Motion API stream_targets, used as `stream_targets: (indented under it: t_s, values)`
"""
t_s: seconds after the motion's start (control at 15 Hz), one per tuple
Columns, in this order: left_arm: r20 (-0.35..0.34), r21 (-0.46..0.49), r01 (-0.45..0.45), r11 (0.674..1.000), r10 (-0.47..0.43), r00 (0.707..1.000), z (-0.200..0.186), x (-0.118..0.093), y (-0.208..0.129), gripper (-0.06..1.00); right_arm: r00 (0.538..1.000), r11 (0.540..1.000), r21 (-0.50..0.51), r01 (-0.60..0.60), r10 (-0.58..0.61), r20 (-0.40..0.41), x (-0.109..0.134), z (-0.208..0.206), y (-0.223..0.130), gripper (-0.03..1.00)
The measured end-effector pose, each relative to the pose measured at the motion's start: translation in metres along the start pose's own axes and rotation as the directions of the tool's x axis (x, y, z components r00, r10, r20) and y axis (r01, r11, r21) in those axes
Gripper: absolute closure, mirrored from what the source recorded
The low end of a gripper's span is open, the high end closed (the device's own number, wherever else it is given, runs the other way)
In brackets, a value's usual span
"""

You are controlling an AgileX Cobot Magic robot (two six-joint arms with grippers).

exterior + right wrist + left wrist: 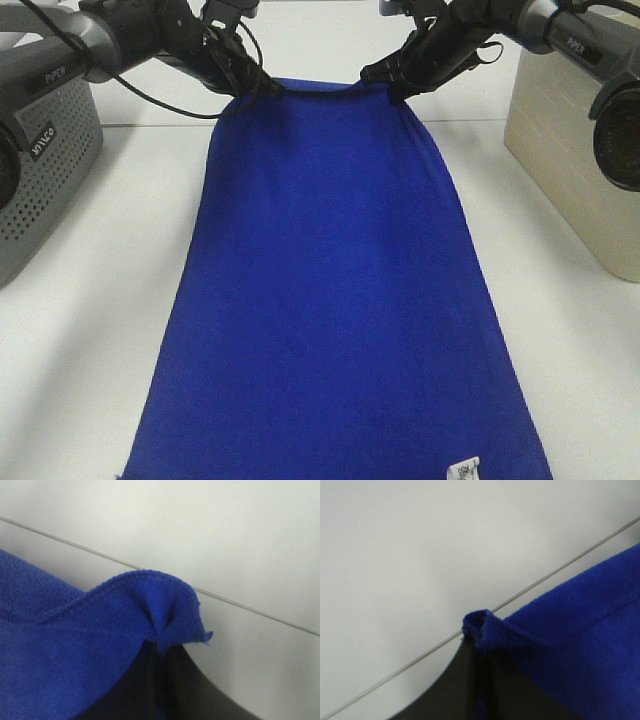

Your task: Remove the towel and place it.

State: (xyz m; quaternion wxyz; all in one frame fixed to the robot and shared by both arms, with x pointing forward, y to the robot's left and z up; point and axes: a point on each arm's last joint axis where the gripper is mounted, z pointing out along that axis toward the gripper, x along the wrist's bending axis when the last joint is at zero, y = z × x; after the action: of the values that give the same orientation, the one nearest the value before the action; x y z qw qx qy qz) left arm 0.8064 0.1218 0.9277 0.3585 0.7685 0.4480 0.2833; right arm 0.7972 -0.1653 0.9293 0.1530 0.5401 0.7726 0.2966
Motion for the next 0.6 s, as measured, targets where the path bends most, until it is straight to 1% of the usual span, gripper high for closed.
stream_targets:
  t_s: [0.33,0.47,0.6]
  values:
    - [-0.018,-0.002,-0.025,1.000,0.025,1.000,0.014,0.000,-0.015,0.92,0.999,0.999,-0.017,0.047,-0.048,-0.010,-0.002,0.021,-0.010,0.93]
    - [-0.027,-0.022,-0.027,0.999,0.027,0.999,0.020,0.000,-0.019,0.92,0.999,0.998,-0.046,0.052,-0.052,-0.003,-0.003,0.022,-0.008,0.93]
    - [-0.030,-0.022,-0.028,0.999,0.028,0.999,0.027,-0.001,-0.027,0.92,0.998,0.995,-0.083,0.058,-0.057,0.010,-0.004,0.022,-0.005,0.93]
